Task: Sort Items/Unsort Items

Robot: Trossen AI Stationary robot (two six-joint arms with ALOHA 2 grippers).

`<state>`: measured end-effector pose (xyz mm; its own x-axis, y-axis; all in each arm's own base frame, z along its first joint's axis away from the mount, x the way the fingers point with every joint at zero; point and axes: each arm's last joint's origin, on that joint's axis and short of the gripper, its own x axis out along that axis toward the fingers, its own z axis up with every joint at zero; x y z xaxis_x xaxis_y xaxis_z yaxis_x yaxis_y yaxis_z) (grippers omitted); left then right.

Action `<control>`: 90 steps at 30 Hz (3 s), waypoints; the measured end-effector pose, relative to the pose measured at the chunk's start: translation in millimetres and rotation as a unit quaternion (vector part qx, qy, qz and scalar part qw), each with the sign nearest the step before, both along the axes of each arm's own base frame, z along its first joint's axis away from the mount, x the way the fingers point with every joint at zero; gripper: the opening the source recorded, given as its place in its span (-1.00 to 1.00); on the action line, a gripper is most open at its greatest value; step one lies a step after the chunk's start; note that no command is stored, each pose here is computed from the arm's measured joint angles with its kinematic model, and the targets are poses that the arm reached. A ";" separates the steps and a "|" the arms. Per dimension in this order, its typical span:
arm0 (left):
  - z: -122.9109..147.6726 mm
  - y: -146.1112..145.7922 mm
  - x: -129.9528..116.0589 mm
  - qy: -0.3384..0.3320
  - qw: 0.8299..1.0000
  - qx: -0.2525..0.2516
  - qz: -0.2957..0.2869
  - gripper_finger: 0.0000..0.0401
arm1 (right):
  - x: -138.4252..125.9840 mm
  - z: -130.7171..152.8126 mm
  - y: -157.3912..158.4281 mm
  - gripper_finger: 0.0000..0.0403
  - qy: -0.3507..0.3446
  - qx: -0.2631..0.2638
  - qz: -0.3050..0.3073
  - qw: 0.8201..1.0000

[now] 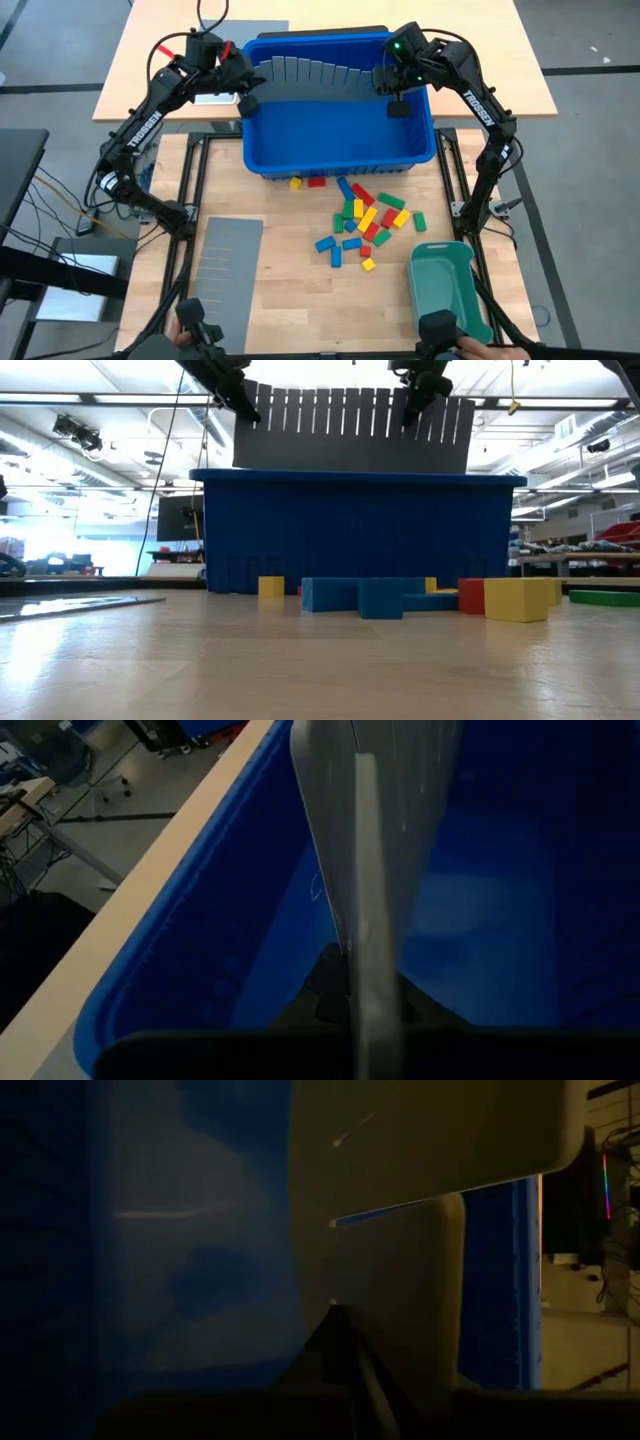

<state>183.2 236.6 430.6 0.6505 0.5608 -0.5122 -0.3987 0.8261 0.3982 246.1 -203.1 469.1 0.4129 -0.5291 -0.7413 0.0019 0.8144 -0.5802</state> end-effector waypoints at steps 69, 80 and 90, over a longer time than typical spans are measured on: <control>-27.5 13.9 -11.7 -0.015 1.000 -0.010 -0.022 -0.99 | 7.4 -5.0 -7.7 -1.00 -0.019 -0.004 0.018 1.000; -24.9 11.9 -17.0 -0.015 1.000 0.020 -0.015 -0.99 | 8.9 -3.4 -8.6 -1.00 -0.032 -0.008 0.023 0.999; -25.5 14.6 -23.3 -0.018 1.000 0.012 -0.018 -0.99 | 10.6 -3.2 -7.0 -1.00 -0.036 -0.006 0.026 0.999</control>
